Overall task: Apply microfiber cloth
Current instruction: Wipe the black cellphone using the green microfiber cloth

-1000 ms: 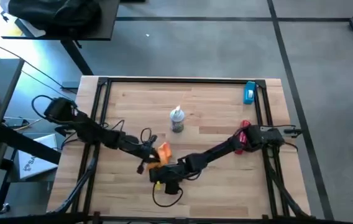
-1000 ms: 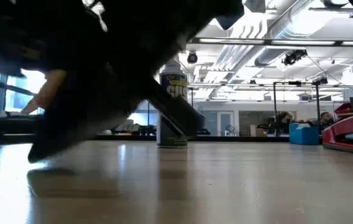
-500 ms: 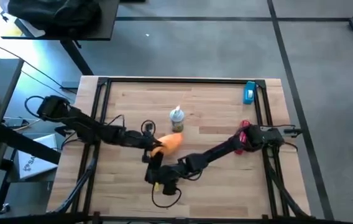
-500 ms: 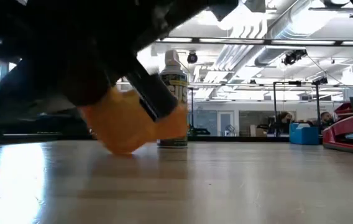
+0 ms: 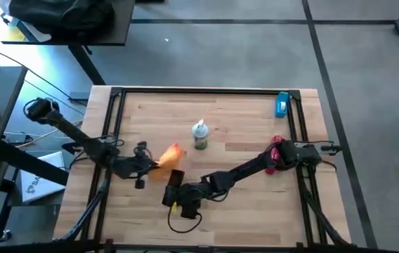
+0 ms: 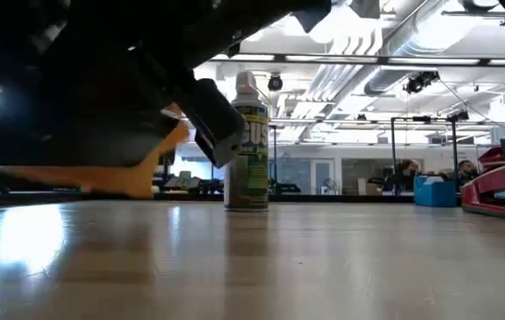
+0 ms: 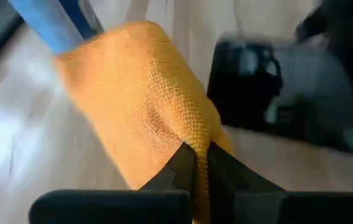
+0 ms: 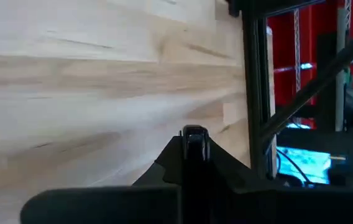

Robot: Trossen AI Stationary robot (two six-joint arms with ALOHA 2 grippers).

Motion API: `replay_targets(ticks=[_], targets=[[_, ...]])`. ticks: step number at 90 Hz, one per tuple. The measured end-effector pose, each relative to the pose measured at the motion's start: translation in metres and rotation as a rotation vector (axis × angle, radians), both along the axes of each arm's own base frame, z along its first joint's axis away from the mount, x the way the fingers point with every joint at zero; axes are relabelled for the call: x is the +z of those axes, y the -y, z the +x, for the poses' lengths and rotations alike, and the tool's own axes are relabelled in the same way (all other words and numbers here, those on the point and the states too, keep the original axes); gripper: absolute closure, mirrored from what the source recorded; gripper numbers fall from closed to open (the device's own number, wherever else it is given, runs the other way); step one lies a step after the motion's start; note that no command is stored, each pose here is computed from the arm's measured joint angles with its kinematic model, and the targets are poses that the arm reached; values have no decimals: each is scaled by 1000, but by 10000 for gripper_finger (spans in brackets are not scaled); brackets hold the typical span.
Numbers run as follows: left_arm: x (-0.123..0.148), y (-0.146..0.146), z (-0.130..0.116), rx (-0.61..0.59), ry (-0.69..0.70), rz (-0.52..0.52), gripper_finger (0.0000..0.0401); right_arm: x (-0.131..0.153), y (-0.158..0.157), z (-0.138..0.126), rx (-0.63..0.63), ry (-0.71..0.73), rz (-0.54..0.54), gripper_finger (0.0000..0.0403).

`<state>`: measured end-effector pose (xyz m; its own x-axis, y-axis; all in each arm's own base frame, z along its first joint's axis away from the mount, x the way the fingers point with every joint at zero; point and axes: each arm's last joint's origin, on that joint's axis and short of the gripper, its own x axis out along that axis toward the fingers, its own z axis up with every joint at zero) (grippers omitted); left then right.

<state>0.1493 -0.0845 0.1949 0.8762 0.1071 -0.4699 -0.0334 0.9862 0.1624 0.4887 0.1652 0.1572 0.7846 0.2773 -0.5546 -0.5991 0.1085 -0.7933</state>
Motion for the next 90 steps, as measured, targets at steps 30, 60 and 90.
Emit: replay_targets(ticks=[30,60,90], targets=[[19,-1,42,-267,264,72,401,-10,-2,7,188,93,6,402],[-22,-5,68,-314,82,-40,401,-10,-2,7,202,101,-15,402],[-15,1,38,-233,-39,-67,401,-10,-3,8,105,113,-50,402]])
